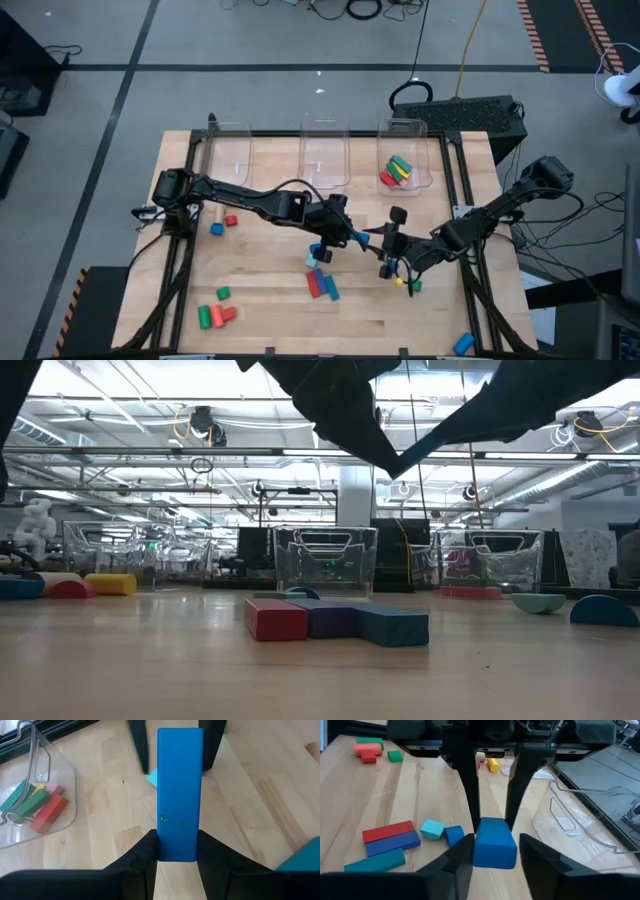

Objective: Sort blocks by size
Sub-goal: Put the blue rectangular block into the right transparent bin

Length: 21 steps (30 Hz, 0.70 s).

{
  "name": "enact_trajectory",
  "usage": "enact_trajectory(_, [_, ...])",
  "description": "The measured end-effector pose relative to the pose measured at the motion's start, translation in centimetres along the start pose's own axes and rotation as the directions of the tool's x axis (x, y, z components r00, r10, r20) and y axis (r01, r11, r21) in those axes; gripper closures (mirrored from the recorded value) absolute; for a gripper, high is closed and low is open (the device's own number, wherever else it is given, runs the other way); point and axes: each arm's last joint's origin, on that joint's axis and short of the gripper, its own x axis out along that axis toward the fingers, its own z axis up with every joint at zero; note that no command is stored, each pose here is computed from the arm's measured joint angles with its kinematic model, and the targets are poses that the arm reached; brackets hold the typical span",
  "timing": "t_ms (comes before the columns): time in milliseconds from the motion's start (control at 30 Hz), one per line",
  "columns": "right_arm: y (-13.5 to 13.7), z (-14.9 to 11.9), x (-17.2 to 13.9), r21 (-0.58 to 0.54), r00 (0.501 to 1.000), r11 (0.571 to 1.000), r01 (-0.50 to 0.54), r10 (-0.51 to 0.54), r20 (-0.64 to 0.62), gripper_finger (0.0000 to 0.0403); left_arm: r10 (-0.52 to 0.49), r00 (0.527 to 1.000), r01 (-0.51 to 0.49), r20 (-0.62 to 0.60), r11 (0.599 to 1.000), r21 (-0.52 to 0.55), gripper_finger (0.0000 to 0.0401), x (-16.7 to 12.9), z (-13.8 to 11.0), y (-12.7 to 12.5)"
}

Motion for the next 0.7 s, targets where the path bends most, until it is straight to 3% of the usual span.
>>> enact_trajectory(133, [0.0, 0.1, 0.0, 0.0, 1.0, 1.0, 0.003, -0.003, 0.008, 0.0325, 0.003, 1.0, -0.003, -0.002, 1.0, -0.005, 0.0277, 0.0, 0.0, 0.0])
enact_trajectory(367, [-0.3, 0.3, -0.1, 0.013, 0.997, 0.998, 0.065, -0.065, 0.027, 0.0325, 0.024, 1.0, -0.025, -0.01, 0.999, -0.049, 0.025, -0.1, 0.0, 0.2])
enact_trajectory(600, [-3.0, 1.2, -1.1, 0.138, 0.971, 0.963, 0.231, -0.238, 0.037, 0.0325, 0.147, 0.982, -0.165, -0.117, 0.972, -0.167, 0.0214, -0.2, -0.8, 0.5])
enact_trajectory(700, [-4.0, 1.3, -1.7, 0.159, 0.968, 0.956, 0.246, -0.252, 0.017, 0.0325, 0.197, 0.968, -0.226, -0.158, 0.955, -0.194, 0.0187, -0.2, -1.3, 1.0])
